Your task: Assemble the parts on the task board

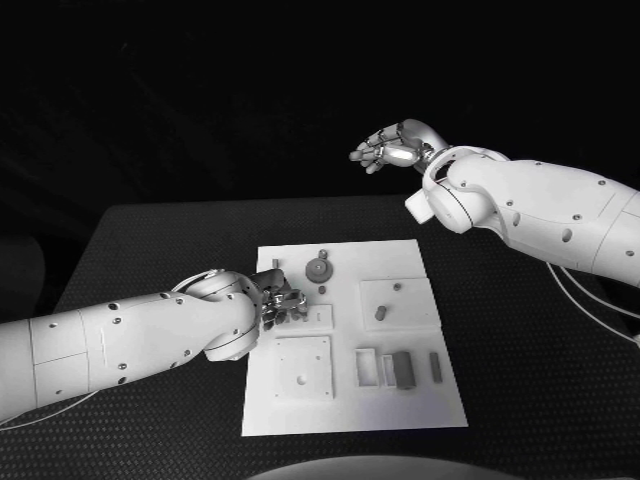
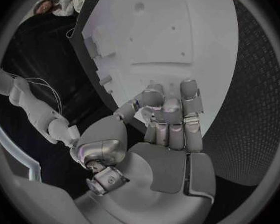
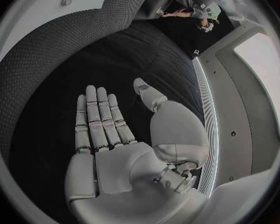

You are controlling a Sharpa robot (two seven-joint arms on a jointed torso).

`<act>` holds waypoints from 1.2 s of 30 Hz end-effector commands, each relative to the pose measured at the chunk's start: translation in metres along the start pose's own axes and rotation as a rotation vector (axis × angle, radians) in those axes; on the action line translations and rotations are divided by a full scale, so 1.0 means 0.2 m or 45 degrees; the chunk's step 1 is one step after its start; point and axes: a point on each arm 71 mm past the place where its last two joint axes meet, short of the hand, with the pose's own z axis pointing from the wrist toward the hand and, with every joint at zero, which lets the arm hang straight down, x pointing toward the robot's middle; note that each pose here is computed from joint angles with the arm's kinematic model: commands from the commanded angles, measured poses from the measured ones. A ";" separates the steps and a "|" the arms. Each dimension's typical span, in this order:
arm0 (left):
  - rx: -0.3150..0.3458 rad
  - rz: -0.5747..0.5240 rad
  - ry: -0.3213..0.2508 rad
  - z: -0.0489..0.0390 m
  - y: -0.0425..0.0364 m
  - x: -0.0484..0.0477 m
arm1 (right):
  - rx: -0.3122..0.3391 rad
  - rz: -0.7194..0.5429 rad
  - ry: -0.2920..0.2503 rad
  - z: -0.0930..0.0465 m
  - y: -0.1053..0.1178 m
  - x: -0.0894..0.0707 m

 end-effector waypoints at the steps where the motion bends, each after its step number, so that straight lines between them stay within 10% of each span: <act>1: -0.008 -0.009 -0.017 -0.002 0.000 0.005 | -0.003 0.002 0.020 0.00 0.00 0.01; 36: -0.005 0.041 0.042 -0.001 -0.015 0.048 | 0.007 0.002 0.021 -0.01 -0.01 0.01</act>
